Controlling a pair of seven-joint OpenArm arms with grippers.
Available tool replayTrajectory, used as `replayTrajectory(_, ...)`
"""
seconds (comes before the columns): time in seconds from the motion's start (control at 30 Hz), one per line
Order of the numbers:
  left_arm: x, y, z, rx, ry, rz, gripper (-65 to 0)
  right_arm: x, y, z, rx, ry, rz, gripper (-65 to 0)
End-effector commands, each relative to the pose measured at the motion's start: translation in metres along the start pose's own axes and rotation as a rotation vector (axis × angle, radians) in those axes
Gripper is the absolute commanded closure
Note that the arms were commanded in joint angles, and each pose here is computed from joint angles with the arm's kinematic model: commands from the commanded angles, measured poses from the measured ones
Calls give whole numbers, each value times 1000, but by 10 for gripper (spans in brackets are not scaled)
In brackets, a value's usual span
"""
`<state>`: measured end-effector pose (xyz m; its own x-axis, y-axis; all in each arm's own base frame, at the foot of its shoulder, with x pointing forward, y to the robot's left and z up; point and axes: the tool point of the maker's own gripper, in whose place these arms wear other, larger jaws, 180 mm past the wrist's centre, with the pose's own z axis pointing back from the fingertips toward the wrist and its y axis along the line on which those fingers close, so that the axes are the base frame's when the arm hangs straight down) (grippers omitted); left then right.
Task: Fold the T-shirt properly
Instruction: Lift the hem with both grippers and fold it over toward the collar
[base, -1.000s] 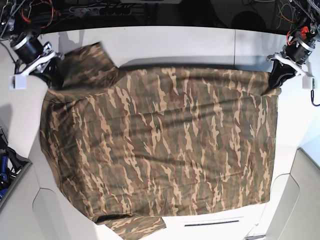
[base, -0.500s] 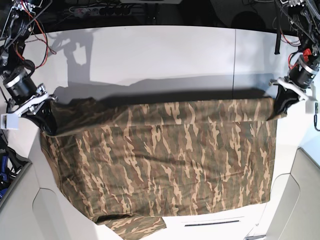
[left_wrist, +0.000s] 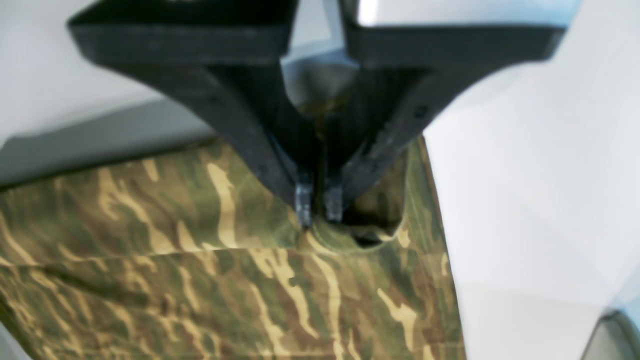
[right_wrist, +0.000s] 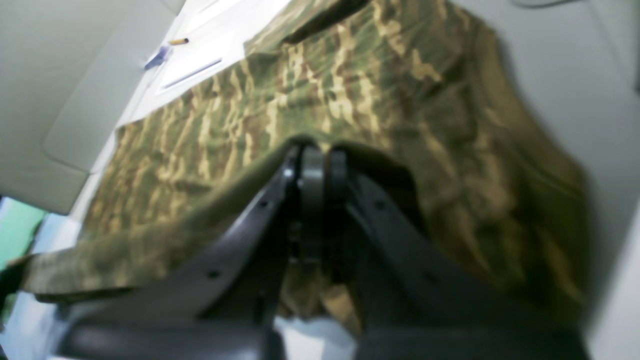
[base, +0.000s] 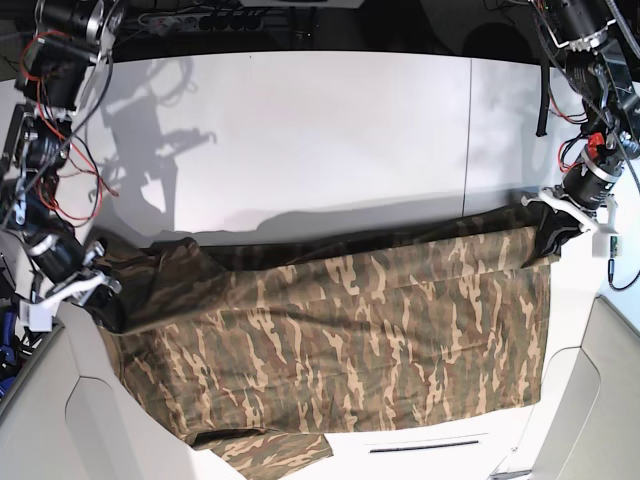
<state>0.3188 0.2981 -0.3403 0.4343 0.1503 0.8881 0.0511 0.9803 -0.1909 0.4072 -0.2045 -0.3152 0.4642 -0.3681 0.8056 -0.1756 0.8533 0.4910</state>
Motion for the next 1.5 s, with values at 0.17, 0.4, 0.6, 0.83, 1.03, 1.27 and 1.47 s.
replayTrajectory(0.17, 26, 12, -24, 14, -56, 5, 0, 18, 13, -39, 21, -18, 109, 0)
replayTrajectory(0.4, 29, 17, -40, 14, -62, 61, -6, 4, 17, -71, 0, 43, 217, 0)
replayTrajectory(0.6, 27, 26, -43, 48, -58, 97, -167, 15, 17, -75, -8, -2, 258, -54)
replayTrajectory(0.83, 31, 28, -40, 33, -54, 118, -304, 12, 12, -73, -23, 19, 269, -321)
replayTrajectory(1.03, 39, 34, -29, 9, -62, 173, -304, 26, -16, -55, -94, 13, 195, -321)
replayTrajectory(1.27, 36, 46, -16, 17, -71, 255, -306, 46, -69, -14, -204, -105, -2, -321)
replayTrajectory(1.47, 17, 50, -8, 37, -50, 260, -437, 22, -99, 14, -275, -105, -63, -321)
